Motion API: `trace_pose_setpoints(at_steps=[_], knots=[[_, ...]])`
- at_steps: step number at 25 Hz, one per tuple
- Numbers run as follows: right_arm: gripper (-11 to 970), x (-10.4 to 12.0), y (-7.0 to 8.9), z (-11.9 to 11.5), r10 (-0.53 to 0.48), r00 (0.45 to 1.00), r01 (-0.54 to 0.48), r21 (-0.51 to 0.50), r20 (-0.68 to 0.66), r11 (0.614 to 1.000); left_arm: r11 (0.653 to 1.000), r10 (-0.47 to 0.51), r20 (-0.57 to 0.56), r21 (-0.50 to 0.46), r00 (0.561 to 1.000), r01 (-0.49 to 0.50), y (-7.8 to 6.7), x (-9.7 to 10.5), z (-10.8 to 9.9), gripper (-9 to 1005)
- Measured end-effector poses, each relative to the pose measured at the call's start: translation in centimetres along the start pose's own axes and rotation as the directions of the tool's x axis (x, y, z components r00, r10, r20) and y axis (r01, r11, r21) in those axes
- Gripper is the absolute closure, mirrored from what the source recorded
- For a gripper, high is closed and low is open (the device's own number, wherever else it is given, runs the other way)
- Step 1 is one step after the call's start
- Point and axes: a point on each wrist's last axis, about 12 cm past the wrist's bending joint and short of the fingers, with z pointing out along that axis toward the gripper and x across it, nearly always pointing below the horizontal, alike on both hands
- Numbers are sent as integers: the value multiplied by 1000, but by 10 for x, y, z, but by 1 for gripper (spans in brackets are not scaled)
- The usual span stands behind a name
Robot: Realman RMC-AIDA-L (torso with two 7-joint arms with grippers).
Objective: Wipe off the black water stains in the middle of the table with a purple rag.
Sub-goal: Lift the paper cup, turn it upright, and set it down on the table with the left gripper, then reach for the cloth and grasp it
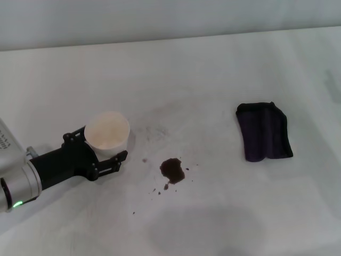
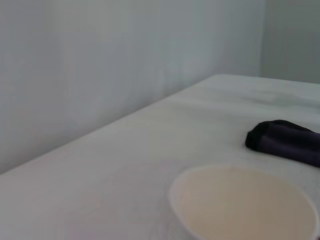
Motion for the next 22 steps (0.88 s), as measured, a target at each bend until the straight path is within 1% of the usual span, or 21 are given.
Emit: trace_pose_setpoints(at_steps=[4,9,13,18,20,22], knots=[[254,0,-1,2,-18,1000,18,4,-9,1000,1000,-1,3,-3,1000,1,0,-1,-1,208],[254,-1,-1,5,-25,1000,25,-4,-5,1000,1000,-10,-5,4,1000,10,-1,1,1,114],[254,-1,-2,5,-30,1000,30,-1,-4,1000,1000,-27,-29,-1,999,27,-2,5,1,114],[254,-1,-3,5,-37,999,37,2,-6,999,998,-60,-48,-29,997,59,-7,17,-7,113],[254,-2,-3,5,-38,999,38,2,-5,999,995,-86,-44,-53,995,83,-8,22,-12,114],[254,-2,-3,6,-40,999,40,2,-3,999,987,-128,-18,-98,992,126,-9,27,-20,114]])
